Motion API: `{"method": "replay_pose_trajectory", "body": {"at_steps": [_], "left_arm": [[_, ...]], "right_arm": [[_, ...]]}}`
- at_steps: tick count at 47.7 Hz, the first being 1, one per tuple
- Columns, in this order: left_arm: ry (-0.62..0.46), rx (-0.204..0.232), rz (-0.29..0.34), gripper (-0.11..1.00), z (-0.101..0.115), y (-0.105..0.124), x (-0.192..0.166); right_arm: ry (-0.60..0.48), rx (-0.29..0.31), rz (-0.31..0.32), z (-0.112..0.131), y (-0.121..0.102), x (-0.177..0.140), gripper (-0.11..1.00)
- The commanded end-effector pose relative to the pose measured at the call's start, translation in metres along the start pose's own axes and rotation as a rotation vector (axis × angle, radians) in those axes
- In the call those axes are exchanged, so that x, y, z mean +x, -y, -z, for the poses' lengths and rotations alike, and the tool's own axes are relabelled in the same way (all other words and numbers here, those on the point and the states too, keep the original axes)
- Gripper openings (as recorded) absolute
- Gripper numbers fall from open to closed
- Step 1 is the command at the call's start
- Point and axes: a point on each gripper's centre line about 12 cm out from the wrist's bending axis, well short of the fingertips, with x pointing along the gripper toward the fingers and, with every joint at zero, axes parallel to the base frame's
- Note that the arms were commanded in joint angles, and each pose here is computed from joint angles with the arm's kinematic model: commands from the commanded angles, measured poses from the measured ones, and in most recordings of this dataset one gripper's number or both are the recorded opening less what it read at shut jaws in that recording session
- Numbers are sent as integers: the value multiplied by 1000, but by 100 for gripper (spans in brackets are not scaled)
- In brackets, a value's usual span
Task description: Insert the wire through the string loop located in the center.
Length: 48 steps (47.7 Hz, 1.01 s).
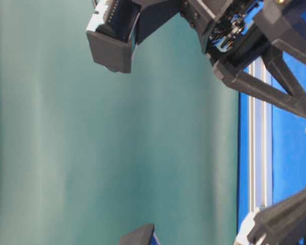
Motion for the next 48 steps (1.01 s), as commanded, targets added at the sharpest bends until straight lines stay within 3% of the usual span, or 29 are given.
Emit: {"method": "replay_pose_trajectory", "body": {"at_steps": [1, 29, 48], "left_arm": [[39, 0, 7, 8, -11, 1, -12], [-96, 1, 30, 8, 35, 0, -108], [-67, -27, 43, 8, 47, -5, -156]], "right_arm": [[24, 3, -5, -8, -2, -2, 89], [44, -3, -19, -15, -8, -6, 89], [56, -10, -21, -19, -9, -5, 89]]}}
